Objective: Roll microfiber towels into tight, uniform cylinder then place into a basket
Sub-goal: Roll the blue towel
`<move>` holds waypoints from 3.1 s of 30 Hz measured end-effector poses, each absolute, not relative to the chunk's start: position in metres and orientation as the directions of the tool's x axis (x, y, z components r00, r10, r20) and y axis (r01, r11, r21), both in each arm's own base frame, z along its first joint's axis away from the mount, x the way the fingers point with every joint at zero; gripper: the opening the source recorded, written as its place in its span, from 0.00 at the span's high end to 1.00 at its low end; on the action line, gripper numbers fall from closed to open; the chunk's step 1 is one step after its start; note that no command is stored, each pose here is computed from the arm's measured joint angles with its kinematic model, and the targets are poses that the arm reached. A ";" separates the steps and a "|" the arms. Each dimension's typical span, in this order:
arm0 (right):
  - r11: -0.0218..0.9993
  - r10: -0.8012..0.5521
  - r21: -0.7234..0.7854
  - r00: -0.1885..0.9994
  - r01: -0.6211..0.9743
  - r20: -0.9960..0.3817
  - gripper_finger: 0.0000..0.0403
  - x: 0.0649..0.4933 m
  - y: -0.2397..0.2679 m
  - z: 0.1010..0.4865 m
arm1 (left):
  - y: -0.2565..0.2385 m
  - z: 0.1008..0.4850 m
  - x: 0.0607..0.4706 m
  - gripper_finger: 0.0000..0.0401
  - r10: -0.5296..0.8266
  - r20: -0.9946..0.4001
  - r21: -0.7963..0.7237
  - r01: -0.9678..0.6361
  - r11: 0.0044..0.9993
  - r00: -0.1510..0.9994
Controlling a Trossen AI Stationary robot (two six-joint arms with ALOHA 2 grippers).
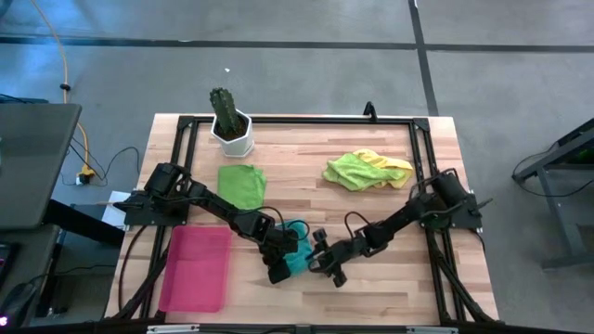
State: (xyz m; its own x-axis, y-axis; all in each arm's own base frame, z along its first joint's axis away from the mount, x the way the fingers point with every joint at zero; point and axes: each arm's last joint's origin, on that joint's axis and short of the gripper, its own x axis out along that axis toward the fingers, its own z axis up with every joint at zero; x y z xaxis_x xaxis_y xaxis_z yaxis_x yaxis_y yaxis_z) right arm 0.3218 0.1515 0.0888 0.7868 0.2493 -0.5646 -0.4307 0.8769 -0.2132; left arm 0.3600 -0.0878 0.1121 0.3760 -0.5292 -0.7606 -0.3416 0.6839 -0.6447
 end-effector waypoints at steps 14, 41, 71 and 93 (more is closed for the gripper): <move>0.926 0.231 -0.119 0.788 -0.357 -0.571 0.68 0.325 0.148 0.077 | -0.088 0.112 0.360 0.96 -0.537 -0.757 -0.650 -0.339 0.680 0.373; 0.933 0.259 -0.049 0.762 -0.356 -0.594 0.99 0.323 0.148 0.074 | -0.089 0.114 0.361 0.68 -0.564 -0.739 -0.657 -0.213 0.723 0.368; 0.762 0.392 0.640 0.717 0.098 -0.576 0.99 0.335 0.125 0.079 | -0.165 0.172 0.323 0.62 0.056 -0.772 0.135 0.078 0.988 0.634; 0.704 0.456 0.703 0.694 0.101 -0.557 0.99 0.332 0.134 0.081 | -0.168 0.136 0.321 0.63 0.097 -0.851 0.071 -0.070 0.995 0.517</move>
